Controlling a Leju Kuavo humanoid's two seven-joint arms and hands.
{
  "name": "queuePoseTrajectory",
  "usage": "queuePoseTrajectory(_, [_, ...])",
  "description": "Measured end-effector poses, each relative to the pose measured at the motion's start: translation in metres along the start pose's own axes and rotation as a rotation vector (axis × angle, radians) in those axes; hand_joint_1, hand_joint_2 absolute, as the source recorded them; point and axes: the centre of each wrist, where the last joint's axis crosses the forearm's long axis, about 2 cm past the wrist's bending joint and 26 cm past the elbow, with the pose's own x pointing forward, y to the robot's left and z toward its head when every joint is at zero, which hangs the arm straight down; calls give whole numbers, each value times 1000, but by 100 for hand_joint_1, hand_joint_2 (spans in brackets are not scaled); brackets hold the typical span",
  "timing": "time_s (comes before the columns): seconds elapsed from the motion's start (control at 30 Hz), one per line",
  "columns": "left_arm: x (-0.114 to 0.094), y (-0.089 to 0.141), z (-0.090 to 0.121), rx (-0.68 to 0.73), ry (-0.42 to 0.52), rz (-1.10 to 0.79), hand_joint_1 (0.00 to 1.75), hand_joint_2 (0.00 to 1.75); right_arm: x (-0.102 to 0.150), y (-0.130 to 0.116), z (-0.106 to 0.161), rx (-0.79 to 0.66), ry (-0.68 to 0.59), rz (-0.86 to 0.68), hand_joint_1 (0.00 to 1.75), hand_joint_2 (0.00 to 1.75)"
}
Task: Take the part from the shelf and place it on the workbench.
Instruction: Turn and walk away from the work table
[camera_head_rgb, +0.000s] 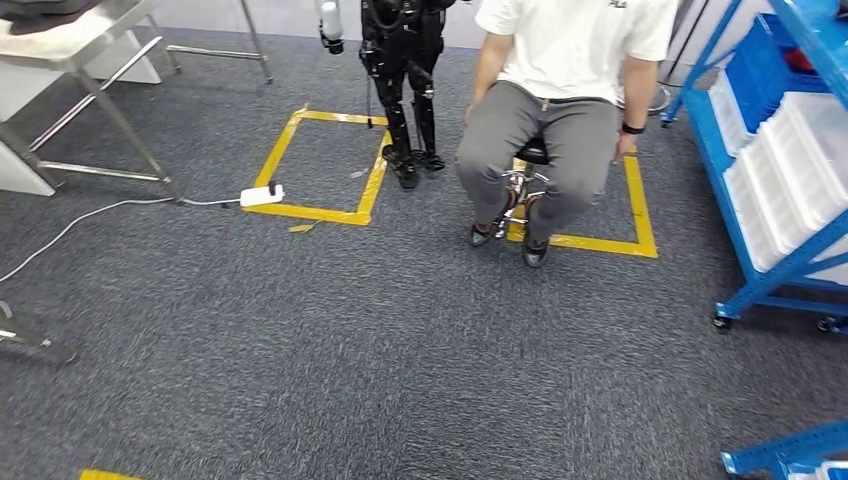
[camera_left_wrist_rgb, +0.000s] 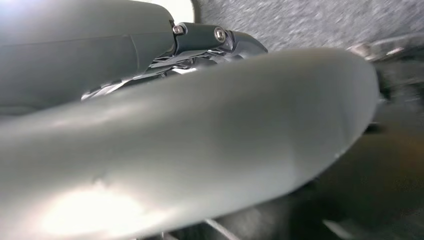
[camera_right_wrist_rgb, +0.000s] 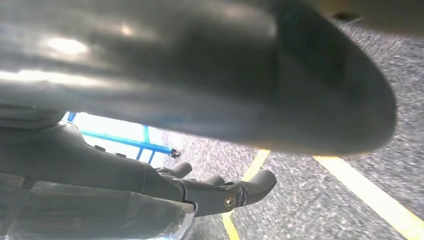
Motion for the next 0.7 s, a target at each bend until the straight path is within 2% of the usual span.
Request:
queuePoseTrajectory(0.13, [0,4,0,-14,46,32,0,0,0,0,0,10,0,5,0,0])
queuePoseTrajectory(0.7, [2,11,1,-39,85,86,0,0,0,-3,0,6,3,18,0,0])
